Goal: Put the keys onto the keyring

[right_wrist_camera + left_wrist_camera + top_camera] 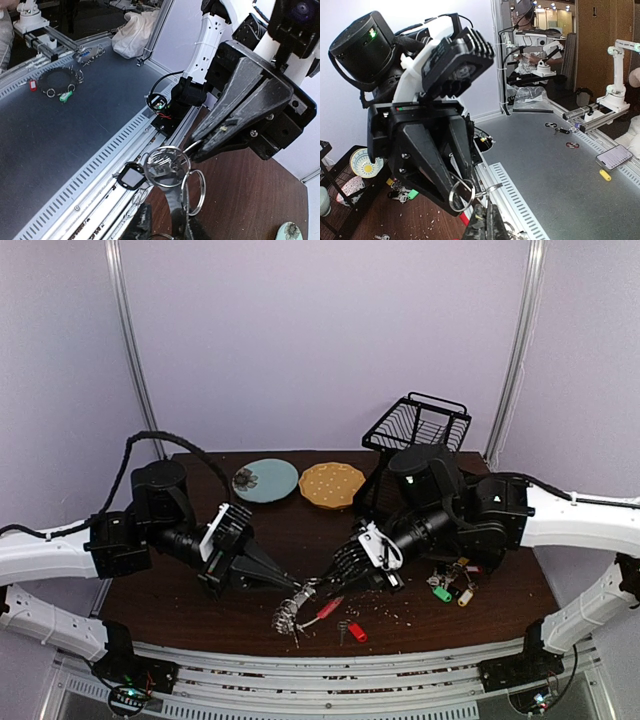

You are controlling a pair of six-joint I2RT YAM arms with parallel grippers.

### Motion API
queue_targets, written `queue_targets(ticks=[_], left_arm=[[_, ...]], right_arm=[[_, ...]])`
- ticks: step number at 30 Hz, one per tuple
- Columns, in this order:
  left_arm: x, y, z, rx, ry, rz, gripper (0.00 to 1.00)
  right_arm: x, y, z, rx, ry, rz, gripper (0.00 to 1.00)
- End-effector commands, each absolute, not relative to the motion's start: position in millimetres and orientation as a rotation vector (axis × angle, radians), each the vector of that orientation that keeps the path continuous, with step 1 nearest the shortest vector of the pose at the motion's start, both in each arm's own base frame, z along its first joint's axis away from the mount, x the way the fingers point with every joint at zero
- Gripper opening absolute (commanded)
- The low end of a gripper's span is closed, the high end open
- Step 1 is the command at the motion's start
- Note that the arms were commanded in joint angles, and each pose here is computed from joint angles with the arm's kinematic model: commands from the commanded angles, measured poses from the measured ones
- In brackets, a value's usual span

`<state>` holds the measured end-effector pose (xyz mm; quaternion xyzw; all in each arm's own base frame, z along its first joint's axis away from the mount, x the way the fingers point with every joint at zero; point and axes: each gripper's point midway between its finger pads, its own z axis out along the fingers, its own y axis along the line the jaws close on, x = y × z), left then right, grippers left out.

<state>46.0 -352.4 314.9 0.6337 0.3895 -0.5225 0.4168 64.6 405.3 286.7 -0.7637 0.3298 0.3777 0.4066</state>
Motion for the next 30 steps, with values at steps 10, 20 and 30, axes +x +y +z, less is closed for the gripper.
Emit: queue_targets(ticks=[10, 20, 30], left_arm=[[25.5, -347.0, 321.2, 1.666, 0.851, -1.416, 0.0], [23.5, -347.1, 319.7, 1.675, 0.844, -1.436, 0.0], [26.9, -350.6, 326.9, 1.598, 0.942, -1.529, 0.0]], right_arm=[[63.3, 399.8, 313.2, -1.877, 0.757, 0.883, 0.49], [65.1, 400.7, 359.3, -1.707, 0.594, 0.752, 0.3], [70.0, 417.9, 362.1, -1.725, 0.151, 0.26, 0.19]])
